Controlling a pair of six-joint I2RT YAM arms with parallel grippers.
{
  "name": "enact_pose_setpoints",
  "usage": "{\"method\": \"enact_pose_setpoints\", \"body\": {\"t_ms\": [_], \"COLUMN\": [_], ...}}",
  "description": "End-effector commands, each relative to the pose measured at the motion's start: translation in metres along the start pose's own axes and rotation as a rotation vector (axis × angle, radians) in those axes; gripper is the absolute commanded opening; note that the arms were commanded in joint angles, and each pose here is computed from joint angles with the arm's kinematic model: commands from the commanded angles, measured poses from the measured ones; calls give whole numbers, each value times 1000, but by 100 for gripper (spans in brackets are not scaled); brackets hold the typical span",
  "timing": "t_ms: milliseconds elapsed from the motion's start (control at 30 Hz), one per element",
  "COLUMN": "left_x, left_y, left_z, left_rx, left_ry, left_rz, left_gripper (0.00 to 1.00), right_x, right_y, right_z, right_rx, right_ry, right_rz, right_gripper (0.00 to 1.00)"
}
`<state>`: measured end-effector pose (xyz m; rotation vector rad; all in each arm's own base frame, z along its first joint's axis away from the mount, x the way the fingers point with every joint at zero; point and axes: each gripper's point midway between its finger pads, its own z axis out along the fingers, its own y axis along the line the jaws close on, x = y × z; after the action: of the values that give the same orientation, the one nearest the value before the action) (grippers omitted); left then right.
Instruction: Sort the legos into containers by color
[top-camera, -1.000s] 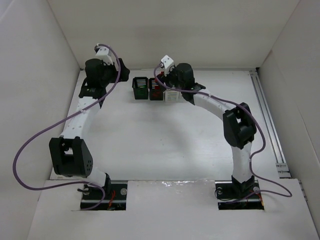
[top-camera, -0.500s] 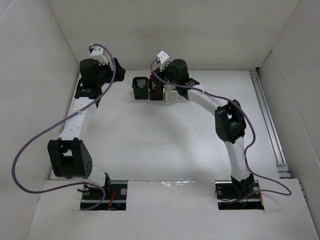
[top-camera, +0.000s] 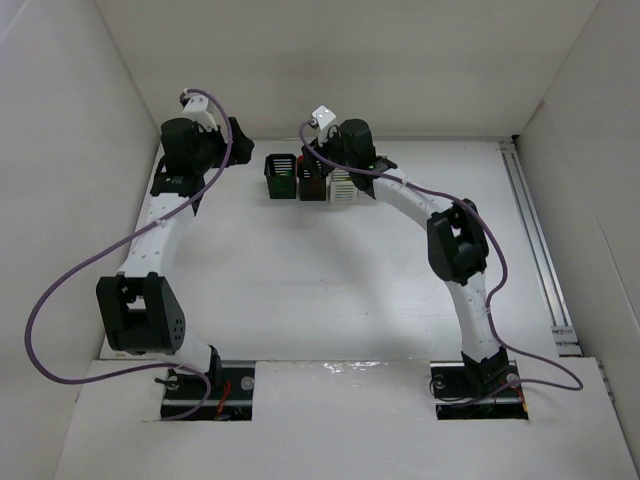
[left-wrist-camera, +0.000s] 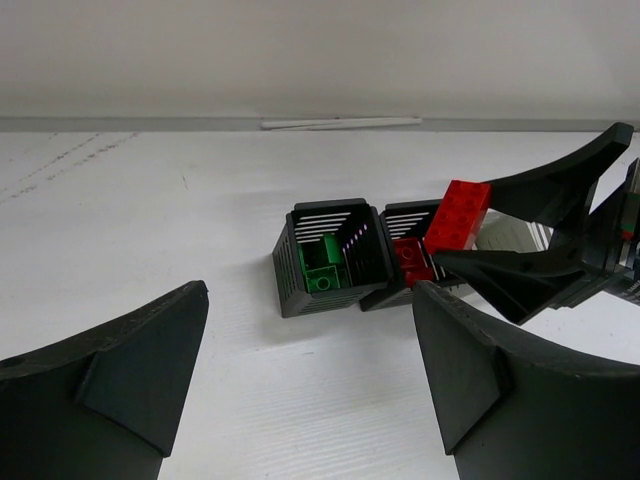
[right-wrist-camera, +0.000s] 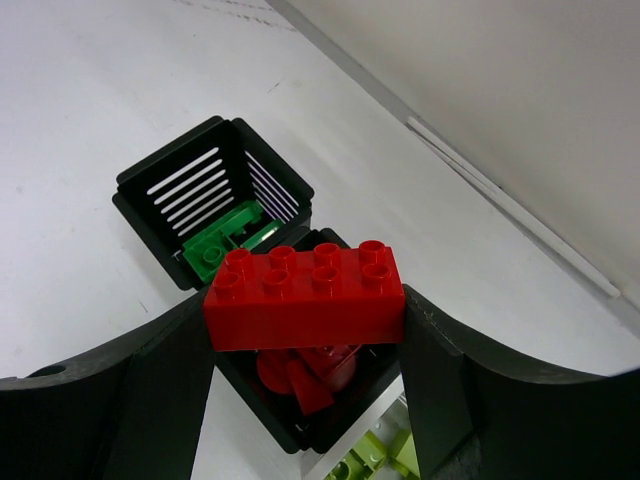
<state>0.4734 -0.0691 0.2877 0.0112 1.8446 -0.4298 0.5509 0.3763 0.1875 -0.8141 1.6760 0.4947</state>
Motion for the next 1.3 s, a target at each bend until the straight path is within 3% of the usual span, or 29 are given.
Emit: {"method": "enact_pose_setpoints", "body": {"t_ms": [0, 367, 500, 833, 1067, 1267], "left_x": [-23, -21, -21, -19, -19, -26], "left_y": [-9, -10, -11, -12, -14, -21], "left_z": [-1, 2, 2, 5, 7, -1], "left_rx": [37, 46, 55, 64, 74, 108], "left_ry": [-51, -49, -47, -44, -42, -67], "left_rz": [2, 2, 2, -7, -16, 23], "left_gripper": [80, 82, 83, 83, 83, 84], "right_x": [-14, -6, -6, -6, -21, -99], "right_y": [-1, -8, -10, -10, -11, -28], "right_z": [3, 4, 4, 4, -1, -42], "right_rx": [-9, 9, 18, 18, 22, 77], "right_ry": [-36, -23, -21, -21, -48, -189], "right_rz": [4, 9, 9, 9, 2, 8], "right_gripper": [24, 49, 63, 84, 87, 84]}}
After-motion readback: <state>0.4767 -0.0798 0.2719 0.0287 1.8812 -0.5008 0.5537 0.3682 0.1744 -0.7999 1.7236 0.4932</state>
